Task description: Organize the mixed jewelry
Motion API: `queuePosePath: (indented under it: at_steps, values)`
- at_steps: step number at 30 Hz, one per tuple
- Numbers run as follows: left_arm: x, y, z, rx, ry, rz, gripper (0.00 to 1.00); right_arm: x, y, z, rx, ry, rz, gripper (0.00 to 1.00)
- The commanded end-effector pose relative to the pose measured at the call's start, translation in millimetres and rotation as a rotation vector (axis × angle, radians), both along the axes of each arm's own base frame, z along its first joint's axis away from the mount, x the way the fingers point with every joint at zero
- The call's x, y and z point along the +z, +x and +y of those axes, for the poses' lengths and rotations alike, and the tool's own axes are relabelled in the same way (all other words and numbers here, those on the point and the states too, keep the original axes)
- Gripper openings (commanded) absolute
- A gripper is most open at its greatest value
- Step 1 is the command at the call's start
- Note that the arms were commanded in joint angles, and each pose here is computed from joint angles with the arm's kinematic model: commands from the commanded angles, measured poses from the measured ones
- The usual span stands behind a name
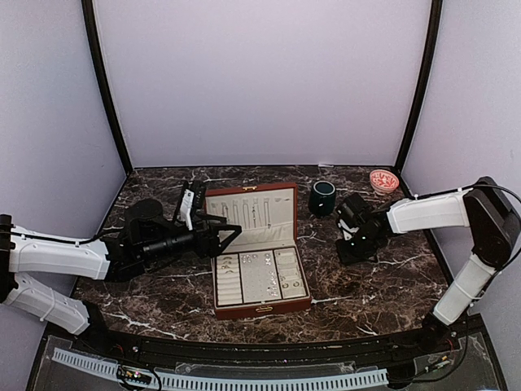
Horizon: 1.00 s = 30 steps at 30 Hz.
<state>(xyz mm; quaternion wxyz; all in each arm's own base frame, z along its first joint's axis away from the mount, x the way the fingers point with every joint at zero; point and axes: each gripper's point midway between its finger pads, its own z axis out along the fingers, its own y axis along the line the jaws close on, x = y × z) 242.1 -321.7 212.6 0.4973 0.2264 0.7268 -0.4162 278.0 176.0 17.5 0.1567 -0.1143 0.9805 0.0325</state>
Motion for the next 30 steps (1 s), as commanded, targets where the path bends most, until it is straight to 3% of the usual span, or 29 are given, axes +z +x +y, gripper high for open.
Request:
queuePosePath:
  at_steps: [1,8,13,30]
  values:
    - [13.6,0.8,3.1,0.016,-0.026,-0.023,0.72,-13.5,-12.8,-2.7,-0.014,-0.020,0.051,0.21]
    - [10.2,2.0,0.9,0.010,-0.007,-0.028,0.72,-25.3,-35.7,-0.8,-0.019,-0.011,0.106,0.00]
    - [9.8,4.6,-5.1,-0.005,0.015,-0.042,0.72,-15.9,-46.4,10.9,0.010,0.072,0.141,0.00]
    - [4.4,-1.6,-43.7,-0.132,0.035,-0.103,0.71,79.9,-84.2,71.8,0.218,0.551,0.196,0.00]
